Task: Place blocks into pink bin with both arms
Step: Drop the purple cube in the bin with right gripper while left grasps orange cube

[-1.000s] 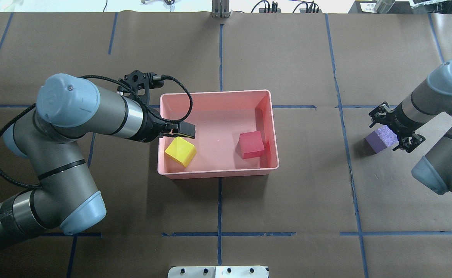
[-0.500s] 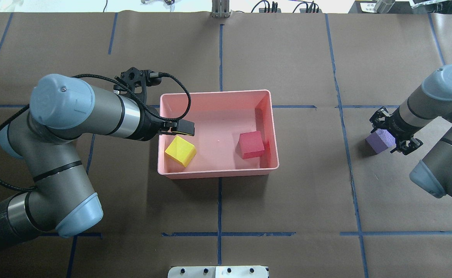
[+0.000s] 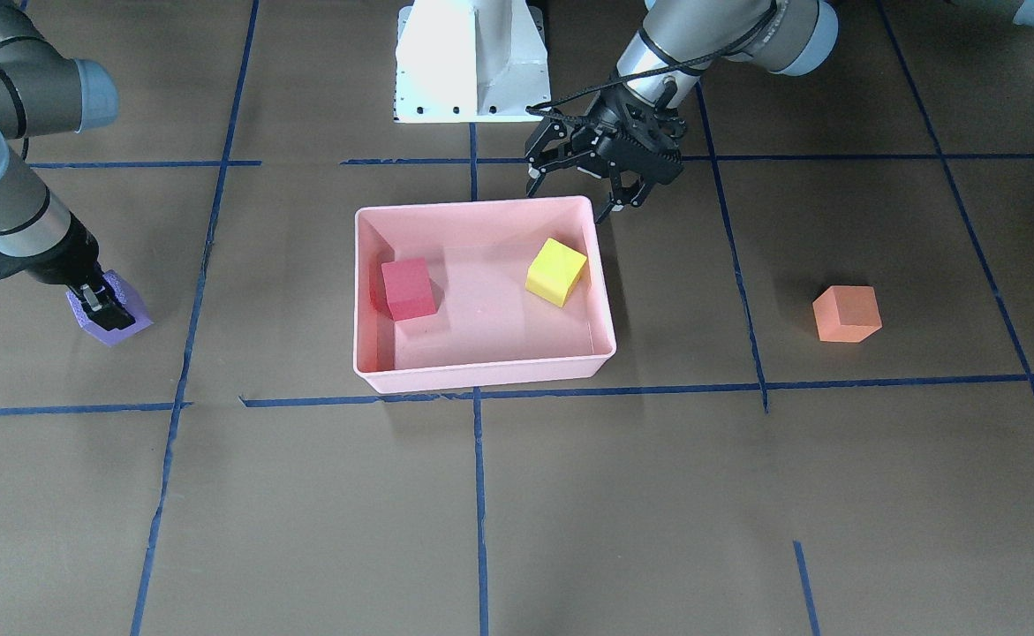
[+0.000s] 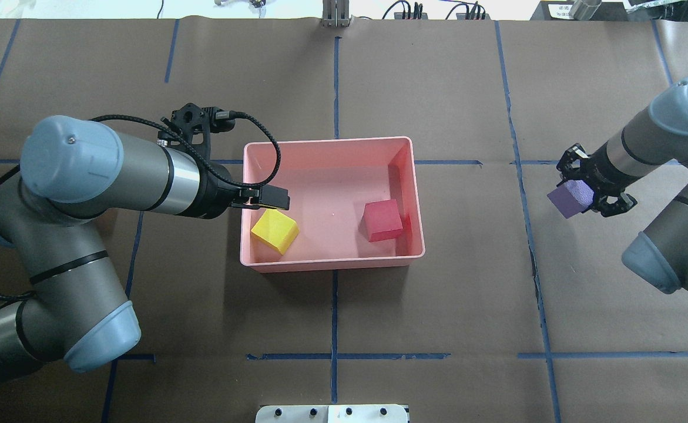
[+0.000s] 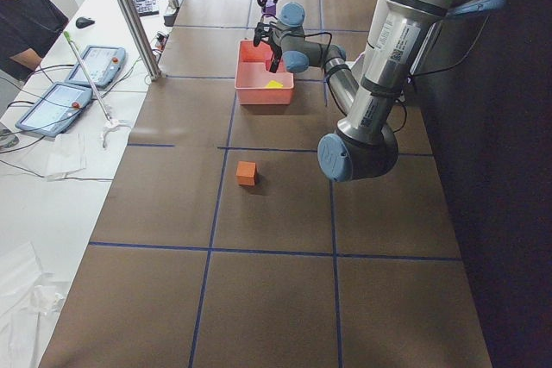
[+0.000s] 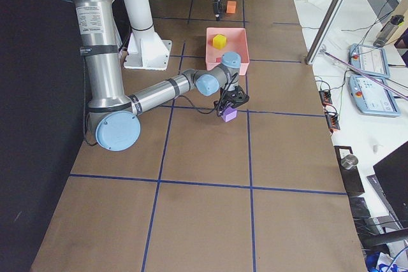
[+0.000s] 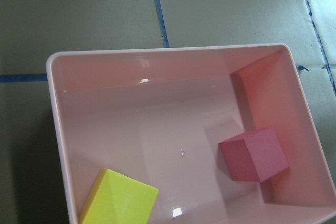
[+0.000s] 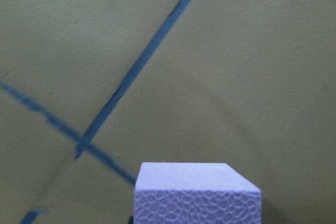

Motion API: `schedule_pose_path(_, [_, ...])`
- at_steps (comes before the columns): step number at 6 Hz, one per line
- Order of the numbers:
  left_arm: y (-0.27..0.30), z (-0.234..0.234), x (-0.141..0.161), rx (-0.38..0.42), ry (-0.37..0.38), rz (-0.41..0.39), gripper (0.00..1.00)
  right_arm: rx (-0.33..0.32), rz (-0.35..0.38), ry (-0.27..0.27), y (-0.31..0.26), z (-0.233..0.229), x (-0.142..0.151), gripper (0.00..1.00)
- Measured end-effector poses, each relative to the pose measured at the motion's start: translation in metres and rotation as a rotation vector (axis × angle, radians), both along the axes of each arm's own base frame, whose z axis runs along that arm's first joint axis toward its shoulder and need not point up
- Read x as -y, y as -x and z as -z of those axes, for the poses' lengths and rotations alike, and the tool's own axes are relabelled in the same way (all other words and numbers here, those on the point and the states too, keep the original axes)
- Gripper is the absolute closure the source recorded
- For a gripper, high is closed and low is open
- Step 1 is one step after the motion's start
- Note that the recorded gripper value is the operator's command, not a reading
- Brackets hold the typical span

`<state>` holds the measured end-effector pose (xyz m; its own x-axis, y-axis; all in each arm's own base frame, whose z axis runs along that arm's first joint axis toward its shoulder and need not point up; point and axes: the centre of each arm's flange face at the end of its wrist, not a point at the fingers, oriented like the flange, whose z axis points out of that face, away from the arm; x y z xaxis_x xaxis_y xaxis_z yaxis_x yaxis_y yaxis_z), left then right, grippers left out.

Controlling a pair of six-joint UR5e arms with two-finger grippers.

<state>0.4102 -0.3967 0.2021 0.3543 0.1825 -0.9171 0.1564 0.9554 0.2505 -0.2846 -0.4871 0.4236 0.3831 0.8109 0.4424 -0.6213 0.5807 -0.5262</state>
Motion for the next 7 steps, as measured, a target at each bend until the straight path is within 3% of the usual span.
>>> schedule_pose_path(2, [0.050, -0.041, -0.019, 0.037, 0.026, 0.019, 0.01, 0.104, 0.051, -0.117, 0.044, 0.141, -0.003, 0.98])
schedule_pose_path(3, [0.079, -0.068, -0.024, 0.074, 0.055, 0.042, 0.01, 0.142, 0.096, -0.161, 0.080, 0.187, -0.022, 0.97])
schedule_pose_path(5, [0.126, -0.109, -0.012, 0.140, 0.091, 0.091, 0.01, 0.176, 0.146, -0.252, 0.159, 0.249, -0.076, 0.87])
schedule_pose_path(6, [0.154, -0.130, 0.004, 0.176, 0.074, 0.077, 0.01, 0.176, 0.157, -0.288, 0.193, 0.266, -0.095, 0.81])
schedule_pose_path(7, [0.175, -0.157, 0.023, 0.213, 0.068, 0.053, 0.01, 0.171, 0.155, -0.307, 0.225, 0.277, -0.102, 0.55])
